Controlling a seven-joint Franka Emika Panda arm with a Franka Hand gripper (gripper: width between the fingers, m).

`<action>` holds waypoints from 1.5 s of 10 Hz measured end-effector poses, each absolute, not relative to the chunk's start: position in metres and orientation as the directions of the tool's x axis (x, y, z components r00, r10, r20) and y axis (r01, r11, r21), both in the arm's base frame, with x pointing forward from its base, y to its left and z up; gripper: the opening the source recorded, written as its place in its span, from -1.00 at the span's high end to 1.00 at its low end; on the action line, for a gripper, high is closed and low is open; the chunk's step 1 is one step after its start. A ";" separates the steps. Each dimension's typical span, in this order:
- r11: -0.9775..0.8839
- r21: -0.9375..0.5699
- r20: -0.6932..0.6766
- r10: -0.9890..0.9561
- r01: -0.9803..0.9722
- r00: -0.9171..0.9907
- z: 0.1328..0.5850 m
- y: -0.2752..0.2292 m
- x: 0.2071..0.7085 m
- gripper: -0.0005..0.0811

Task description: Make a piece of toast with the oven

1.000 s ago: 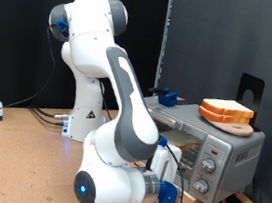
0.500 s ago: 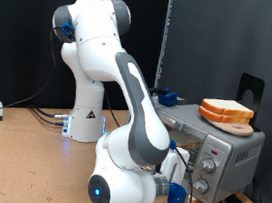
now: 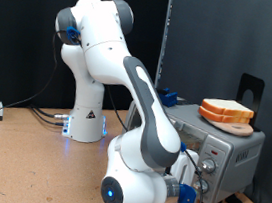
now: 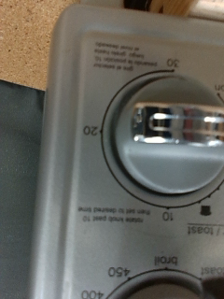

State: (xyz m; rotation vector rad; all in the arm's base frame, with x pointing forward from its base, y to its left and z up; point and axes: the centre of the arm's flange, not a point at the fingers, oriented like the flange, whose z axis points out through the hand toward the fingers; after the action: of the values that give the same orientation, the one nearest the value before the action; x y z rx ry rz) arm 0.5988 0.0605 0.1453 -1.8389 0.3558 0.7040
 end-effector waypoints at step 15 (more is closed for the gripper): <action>-0.206 -0.909 -0.388 0.100 -0.362 0.916 0.136 0.064 0.588 0.77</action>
State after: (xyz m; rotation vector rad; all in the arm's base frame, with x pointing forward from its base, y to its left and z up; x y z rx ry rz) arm 0.5879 0.0637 0.1362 -1.7309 0.1998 0.4245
